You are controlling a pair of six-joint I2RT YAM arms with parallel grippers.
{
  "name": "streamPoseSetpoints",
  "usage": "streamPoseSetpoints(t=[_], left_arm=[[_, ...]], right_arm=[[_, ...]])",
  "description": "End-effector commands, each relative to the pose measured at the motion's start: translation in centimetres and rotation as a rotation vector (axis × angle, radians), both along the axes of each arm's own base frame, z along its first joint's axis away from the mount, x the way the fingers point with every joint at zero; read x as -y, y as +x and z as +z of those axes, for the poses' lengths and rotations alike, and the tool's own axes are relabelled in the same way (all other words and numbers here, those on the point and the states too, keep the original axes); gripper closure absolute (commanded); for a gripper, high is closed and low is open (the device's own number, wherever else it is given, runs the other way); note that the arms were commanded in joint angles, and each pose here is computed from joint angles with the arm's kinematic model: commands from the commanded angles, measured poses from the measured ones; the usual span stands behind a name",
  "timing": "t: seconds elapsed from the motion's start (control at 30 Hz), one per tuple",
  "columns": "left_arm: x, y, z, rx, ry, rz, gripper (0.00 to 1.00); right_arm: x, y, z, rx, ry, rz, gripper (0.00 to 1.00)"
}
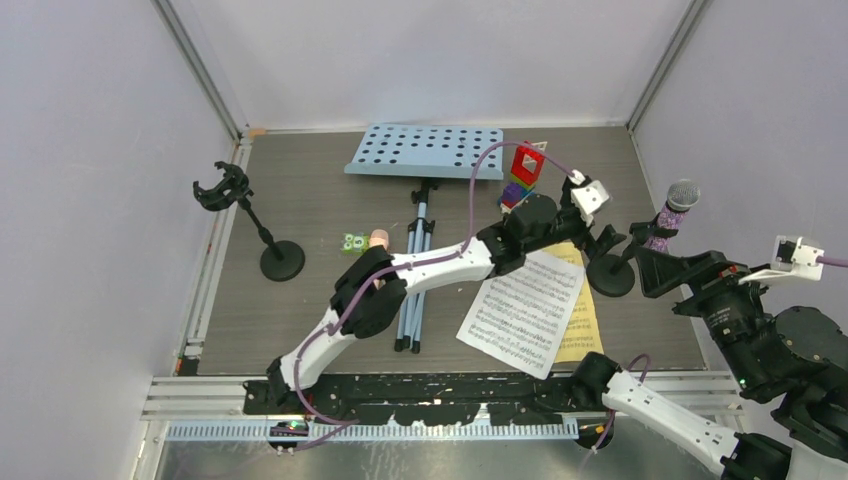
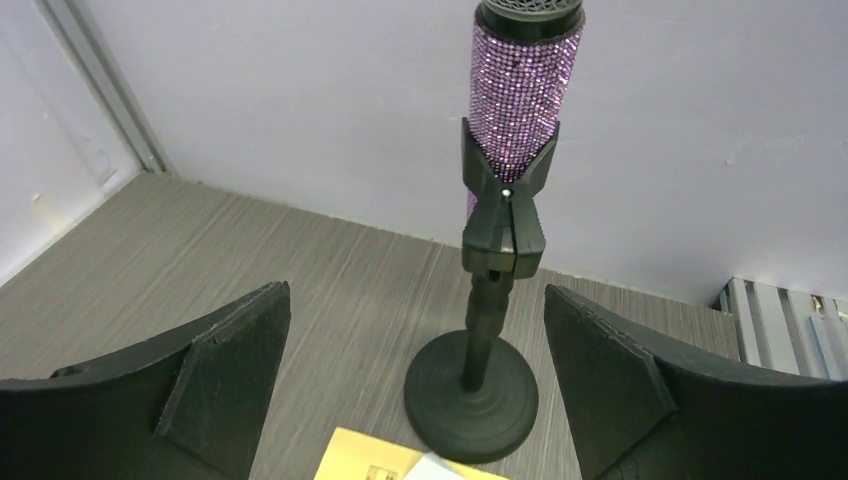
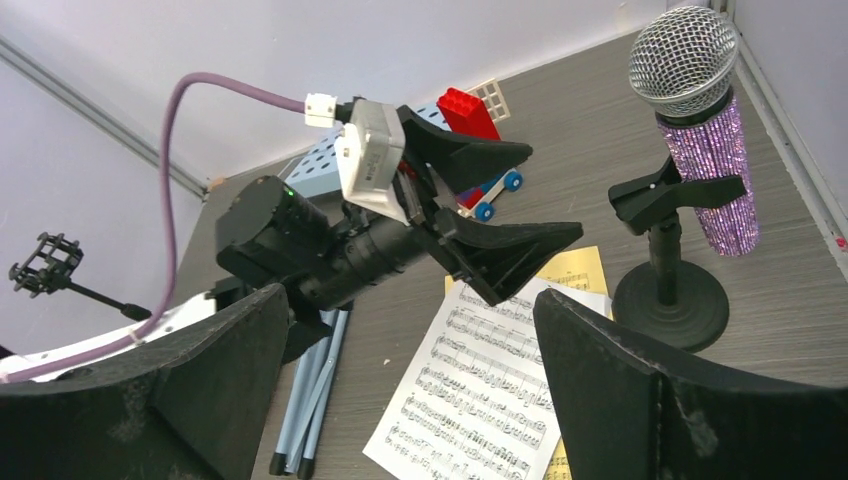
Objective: Pack up the instrument practice props
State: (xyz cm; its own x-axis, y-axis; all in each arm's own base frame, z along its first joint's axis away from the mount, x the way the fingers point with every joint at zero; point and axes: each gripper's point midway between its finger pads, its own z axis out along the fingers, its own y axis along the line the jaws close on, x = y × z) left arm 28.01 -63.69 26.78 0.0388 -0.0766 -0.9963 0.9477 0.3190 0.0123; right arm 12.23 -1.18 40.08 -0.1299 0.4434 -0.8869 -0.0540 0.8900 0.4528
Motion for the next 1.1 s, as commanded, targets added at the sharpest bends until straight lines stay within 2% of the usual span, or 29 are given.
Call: streamPoseSetpoints(t=[0.0, 0.17, 0.57, 0.93, 1.07], left_arm=[[2.2, -1.7, 4.0, 0.092, -0.161, -0.055, 0.00], [3.2, -2.9, 4.1, 0.095, -0.227, -0.123, 0.00], [5.1, -3.1, 4.0, 0.081, -0.251, -0.163, 0.00], [6.5, -2.2, 1.4, 0.041, -0.196, -0.142, 0.12], [6.7, -2.0, 0.8, 0.029, -0.190, -0.137, 0.13]], right_arm=[[1.4, -0.9, 0.4, 0.016, 0.019, -0.026, 0.04], [2.1, -1.3, 0.2, 0.011, 0.008, -0.038, 0.04], [2.0, -1.5, -0.4, -0.002, 0.029, -0.029, 0.04], [1.2, -1.0, -1.0, -0.018, 0.028, -0.018, 0.04], [1.2, -1.0, -1.1, -0.020, 0.029, -0.017, 0.04]])
